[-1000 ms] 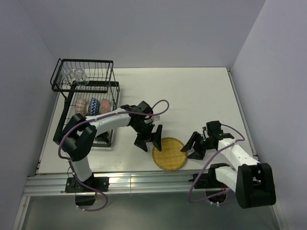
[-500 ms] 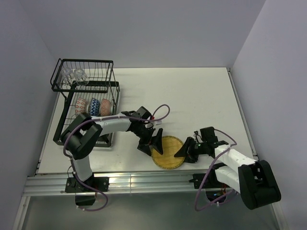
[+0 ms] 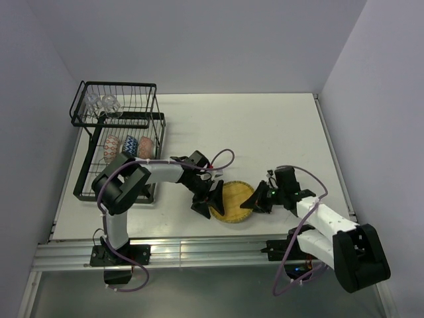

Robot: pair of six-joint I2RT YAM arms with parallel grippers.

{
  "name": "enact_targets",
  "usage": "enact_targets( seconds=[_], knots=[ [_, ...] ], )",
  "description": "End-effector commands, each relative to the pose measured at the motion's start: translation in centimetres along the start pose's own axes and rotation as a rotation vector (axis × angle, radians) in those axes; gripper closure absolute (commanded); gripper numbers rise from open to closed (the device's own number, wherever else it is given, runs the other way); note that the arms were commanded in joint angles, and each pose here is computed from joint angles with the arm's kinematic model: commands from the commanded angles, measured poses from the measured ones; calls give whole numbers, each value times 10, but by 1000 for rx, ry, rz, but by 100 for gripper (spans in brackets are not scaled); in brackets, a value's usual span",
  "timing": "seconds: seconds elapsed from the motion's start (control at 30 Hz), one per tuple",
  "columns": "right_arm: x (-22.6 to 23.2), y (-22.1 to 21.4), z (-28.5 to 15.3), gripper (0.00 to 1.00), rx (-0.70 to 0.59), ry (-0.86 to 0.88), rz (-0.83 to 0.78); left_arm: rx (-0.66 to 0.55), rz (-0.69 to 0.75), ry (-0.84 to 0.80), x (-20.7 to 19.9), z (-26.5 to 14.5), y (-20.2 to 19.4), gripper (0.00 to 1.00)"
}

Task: Load the mixed dishes into the dish rack

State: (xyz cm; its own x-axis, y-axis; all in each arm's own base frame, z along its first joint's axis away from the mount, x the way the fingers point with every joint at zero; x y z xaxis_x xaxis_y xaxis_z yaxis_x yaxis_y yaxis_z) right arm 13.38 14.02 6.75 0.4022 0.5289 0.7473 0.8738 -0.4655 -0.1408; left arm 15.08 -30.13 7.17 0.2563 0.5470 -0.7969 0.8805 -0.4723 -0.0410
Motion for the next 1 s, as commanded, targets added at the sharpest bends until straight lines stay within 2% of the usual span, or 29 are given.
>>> enact_targets(
  seconds=[0.0,0.03,0.1,0.13,0.17,0.3,0.43,0.5,0.53,0.67,0.73,0.83,0.97],
  knots=[
    [10,26,-16,100,-201,-152,-55,-72,128,94,-6,-4,11,13],
    [6,22,-22,100,-191,-204,-38,-134,171,158,-14,-15,22,11],
    [24,30,-34,100,-228,-217,-74,-175,186,246,-20,-30,25,6],
    [24,26,-39,100,-214,-247,-60,-247,240,277,-38,-46,33,3],
    [37,31,-45,100,-232,-237,-75,-307,256,352,-38,-56,39,1],
    [62,31,-58,100,-228,-220,-62,-517,320,497,-65,-102,48,1],
    [81,30,-66,100,-186,-232,-7,-710,496,591,-111,-139,42,1],
    [100,33,-69,100,-160,-221,22,-776,620,648,-133,-144,32,1],
    [103,31,-70,100,-137,-229,43,-836,683,628,-147,-152,26,1],
    [144,35,-74,100,-60,-161,120,-864,844,610,-159,-152,7,2],
    [160,35,-75,100,-12,-122,151,-880,905,659,-156,-158,-2,2],
    [169,35,-74,100,28,-109,173,-883,1007,687,-160,-160,-16,3],
    [172,28,-70,100,99,-98,205,-838,1075,705,-157,-156,-22,4]
  ],
)
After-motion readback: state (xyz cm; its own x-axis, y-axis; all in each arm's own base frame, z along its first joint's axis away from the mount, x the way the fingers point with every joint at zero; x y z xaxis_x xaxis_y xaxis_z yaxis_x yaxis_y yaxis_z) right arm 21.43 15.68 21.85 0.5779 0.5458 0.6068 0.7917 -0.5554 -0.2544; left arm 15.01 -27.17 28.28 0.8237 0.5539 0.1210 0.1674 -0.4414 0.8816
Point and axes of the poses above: each gripper's point midway between its finger pads, its own z axis out along the fingers, its own x axis along the line the jaws close on, y = z × x, the point moved 5 cm from there along -z, back along the fingers, and after that the axes turned 8 degrees about z, right-handed, at the moved point
